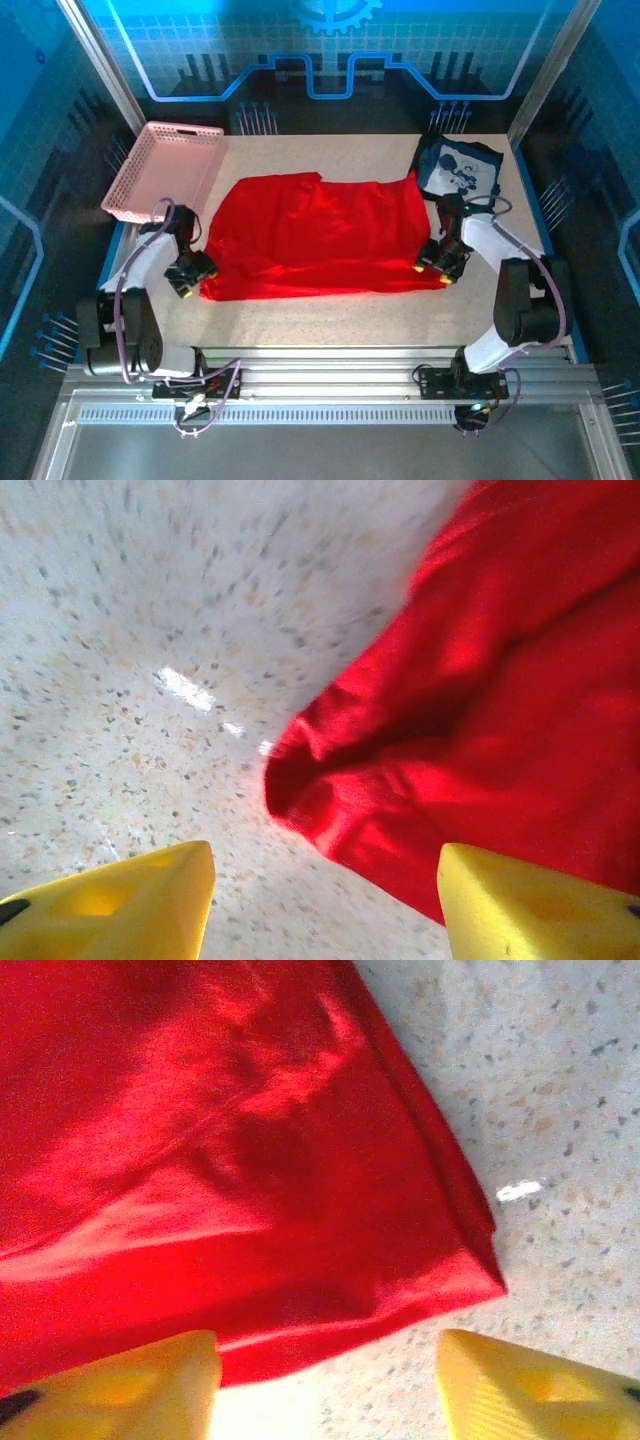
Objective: Fold and stack the t-shirts
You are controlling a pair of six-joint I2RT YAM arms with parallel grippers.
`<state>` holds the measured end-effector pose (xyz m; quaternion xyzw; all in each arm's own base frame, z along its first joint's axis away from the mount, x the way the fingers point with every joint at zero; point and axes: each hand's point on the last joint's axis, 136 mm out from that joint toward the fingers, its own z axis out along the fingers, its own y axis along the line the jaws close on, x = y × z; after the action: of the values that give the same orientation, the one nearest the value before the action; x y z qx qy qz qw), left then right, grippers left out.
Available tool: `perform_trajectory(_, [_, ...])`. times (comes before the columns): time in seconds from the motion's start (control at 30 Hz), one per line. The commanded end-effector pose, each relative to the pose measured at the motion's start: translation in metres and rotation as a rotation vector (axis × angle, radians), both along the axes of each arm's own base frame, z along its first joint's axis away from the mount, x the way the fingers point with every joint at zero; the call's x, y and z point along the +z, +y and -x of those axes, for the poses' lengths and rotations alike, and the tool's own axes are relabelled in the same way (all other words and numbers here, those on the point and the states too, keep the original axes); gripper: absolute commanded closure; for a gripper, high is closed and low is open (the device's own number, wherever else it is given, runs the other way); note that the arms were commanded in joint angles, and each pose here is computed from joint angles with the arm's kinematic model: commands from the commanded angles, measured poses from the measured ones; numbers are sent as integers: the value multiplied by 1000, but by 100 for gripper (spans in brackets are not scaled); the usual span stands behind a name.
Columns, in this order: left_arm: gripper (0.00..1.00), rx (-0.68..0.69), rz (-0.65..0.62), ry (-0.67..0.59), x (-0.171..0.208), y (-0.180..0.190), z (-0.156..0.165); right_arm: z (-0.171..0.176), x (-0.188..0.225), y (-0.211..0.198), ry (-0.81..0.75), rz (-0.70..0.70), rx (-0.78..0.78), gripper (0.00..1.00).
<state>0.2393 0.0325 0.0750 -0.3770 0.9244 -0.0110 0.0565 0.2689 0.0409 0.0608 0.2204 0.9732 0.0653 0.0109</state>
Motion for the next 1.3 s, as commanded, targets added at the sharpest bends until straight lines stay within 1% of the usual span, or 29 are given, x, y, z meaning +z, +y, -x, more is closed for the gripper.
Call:
perform_trajectory(0.0, [35, -13, 32, -78, 40, -18, -10, 1, 31, 17, -59, -46, 90, 26])
perform_trajectory(0.03, [34, -19, 73, -100, 44, -29, -17, 0, 35, 22, -79, -60, 118, 22])
perform_trajectory(0.1, [34, 6, 235, -155, 45, -61, -35, -5, 43, 34, -129, -102, 177, 17])
perform_trajectory(0.17, [35, 54, 354, -189, 37, -83, -49, -9, 45, 45, -162, -153, 217, 14])
perform_trajectory(0.23, [35, 82, 406, -202, 29, -97, -60, -11, 47, 56, -186, -198, 249, 13])
perform_trajectory(0.33, [40, 130, 486, -189, 9, -113, -73, -15, 52, 70, -219, -231, 308, 12])
perform_trajectory(0.37, [42, 142, 493, -177, 2, -114, -75, -16, 54, 74, -227, -234, 329, 12])
perform_trajectory(0.4, [44, 151, 493, -160, -5, -115, -76, -17, 56, 77, -232, -235, 346, 9])
perform_trajectory(0.5, [48, 169, 486, -108, -19, -115, -70, -18, 59, 80, -243, -237, 367, 8])
perform_trajectory(0.67, [52, 179, 479, -70, -27, -114, -61, -19, 62, 80, -248, -232, 371, 8])
perform_trajectory(0.77, [52, 184, 473, -43, -28, -113, -51, -19, 61, 80, -241, -227, 372, 8])
perform_trajectory(1.03, [52, 184, 470, -25, -14, -112, -23, -24, 63, 80, -244, -224, 370, 8])
perform_trajectory(1.17, [52, 204, 480, -15, -23, -113, -19, -25, 62, 80, -244, -225, 374, 8])
perform_trajectory(1.27, [52, 217, 496, -19, -28, -115, -24, -25, 63, 81, -246, -227, 378, 8])
